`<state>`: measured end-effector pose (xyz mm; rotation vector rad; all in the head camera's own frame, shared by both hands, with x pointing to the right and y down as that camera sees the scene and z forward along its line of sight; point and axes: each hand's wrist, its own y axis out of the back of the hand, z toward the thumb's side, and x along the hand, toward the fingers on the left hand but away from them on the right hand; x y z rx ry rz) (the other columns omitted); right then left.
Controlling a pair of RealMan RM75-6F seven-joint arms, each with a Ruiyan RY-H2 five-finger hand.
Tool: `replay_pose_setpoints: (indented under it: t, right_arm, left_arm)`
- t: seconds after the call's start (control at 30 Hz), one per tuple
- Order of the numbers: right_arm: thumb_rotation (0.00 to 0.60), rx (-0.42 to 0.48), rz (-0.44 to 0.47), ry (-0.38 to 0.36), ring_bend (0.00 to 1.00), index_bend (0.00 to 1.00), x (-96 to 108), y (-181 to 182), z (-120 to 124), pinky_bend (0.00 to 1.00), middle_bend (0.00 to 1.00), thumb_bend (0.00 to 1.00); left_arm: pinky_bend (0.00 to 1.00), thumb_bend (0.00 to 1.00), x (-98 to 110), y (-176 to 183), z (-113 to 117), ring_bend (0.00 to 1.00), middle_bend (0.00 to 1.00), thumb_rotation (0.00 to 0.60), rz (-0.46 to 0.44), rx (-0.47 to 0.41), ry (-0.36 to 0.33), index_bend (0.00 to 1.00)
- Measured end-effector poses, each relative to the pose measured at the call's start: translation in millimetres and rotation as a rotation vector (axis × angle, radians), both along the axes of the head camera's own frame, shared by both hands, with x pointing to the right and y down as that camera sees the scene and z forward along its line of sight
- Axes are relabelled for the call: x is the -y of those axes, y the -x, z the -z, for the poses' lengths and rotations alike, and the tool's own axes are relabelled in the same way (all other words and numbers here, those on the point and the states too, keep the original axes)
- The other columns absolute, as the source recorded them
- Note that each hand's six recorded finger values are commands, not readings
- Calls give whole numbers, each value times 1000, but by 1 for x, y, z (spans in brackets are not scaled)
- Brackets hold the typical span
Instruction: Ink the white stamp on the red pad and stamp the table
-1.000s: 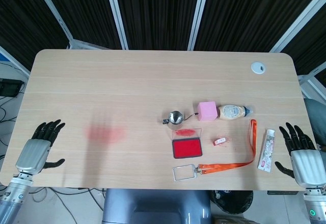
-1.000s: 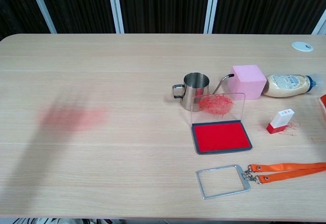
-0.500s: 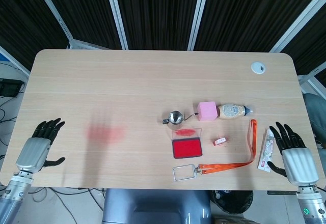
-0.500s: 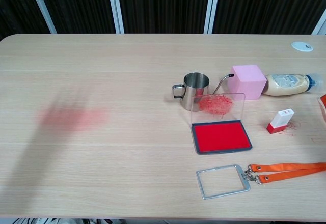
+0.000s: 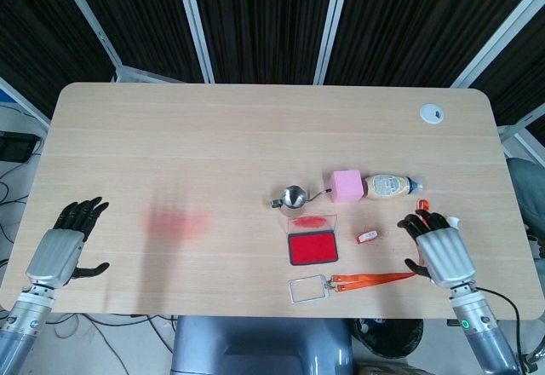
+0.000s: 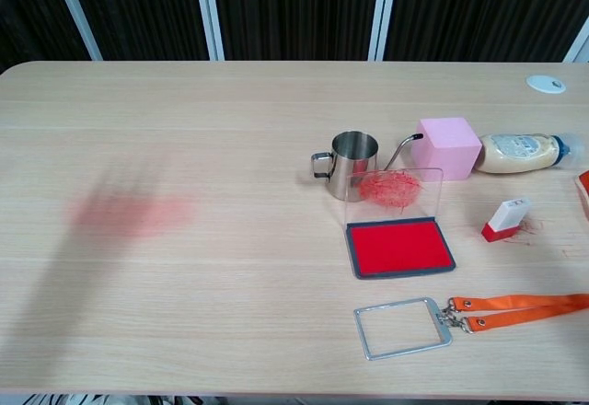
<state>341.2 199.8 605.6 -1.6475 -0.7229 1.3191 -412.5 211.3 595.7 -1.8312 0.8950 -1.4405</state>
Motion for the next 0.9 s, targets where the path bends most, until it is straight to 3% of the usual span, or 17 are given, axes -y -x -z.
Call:
replay_pose_setpoints:
  t: [0.37,0.9]
  right_arm:
    - [600,-3,31,80,265,420,4,44,-51,297,373,274]
    - [600,-53,-14,125,279,467,8,46,-91,297,403,308]
  left_arm:
    - [0,14,0,1,-1,0,0,600,14,-11,16,0]
    - [0,14,1,2,-2,0,0,600,28,-18,38,0]
